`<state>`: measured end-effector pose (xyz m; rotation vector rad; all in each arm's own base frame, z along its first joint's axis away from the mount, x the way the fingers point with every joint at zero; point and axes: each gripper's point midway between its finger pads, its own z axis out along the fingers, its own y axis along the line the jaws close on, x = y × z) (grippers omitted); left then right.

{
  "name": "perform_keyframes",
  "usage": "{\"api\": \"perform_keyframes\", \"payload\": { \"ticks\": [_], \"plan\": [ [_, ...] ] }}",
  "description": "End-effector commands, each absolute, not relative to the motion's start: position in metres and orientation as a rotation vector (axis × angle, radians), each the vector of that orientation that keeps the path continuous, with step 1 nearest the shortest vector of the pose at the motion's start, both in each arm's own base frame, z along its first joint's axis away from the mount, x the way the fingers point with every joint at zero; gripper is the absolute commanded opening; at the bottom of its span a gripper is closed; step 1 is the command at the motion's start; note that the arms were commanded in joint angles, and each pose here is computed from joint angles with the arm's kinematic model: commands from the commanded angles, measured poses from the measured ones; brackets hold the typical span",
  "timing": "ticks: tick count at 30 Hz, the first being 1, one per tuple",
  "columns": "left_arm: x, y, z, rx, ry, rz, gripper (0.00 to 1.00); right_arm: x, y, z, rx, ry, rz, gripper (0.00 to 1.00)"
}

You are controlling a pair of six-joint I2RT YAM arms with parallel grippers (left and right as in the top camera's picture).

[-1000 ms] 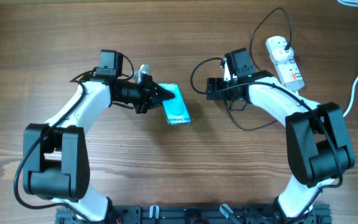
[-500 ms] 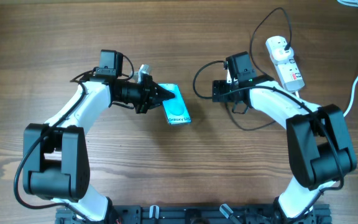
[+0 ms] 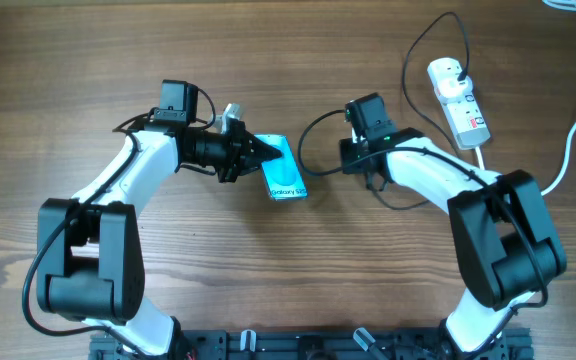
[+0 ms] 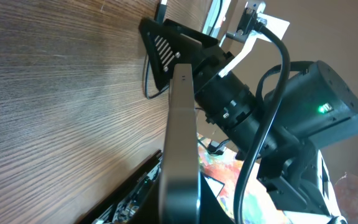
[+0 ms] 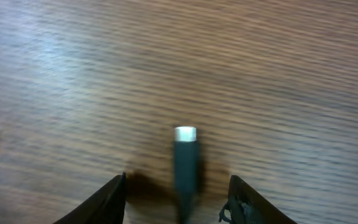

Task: Plug charger to phone and switch on socket
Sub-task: 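Grasp the black USB-C cable plug with the right gripper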

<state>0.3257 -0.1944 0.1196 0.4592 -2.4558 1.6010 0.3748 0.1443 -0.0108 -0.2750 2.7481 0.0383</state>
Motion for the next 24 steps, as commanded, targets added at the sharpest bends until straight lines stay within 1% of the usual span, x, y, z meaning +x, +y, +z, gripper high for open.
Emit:
{"api": "perform_keyframes", "payload": {
  "ticks": [1,5,8,11,13,14,20,24],
  "plan": [
    [0.325,-0.196,0.127,0.437,-2.435,1.636,0.04,0.287,0.142,-0.088,-0.359,3.069,0.082,0.49],
    [0.325,-0.196,0.127,0.437,-2.435,1.636,0.04,0.286,0.141,-0.088,-0.360,3.075,0.079,0.45],
    [0.325,-0.196,0.127,0.437,-2.435,1.636,0.04,0.286,0.141,-0.088,-0.359,3.073,0.079,0.39],
    [0.325,-0.196,0.127,0.437,-2.435,1.636,0.04,0.285,0.141,-0.088,-0.359,3.075,0.078,0.22],
    [0.325,-0.196,0.127,0.437,-2.435,1.636,0.04,0.285,0.141,-0.088,-0.359,3.076,0.079,0.08],
    [0.325,-0.196,0.127,0.437,-2.435,1.636,0.04,0.285,0.141,-0.088,-0.359,3.075,0.079,0.04],
    [0.326,-0.196,0.127,0.433,-2.438,1.639,0.04,0.288,0.143,-0.086,-0.355,3.069,0.090,0.04],
    [0.337,-0.198,0.132,0.324,-2.512,1.715,0.04,0.290,0.161,-0.068,-0.351,3.082,0.276,0.04]
  ]
}}
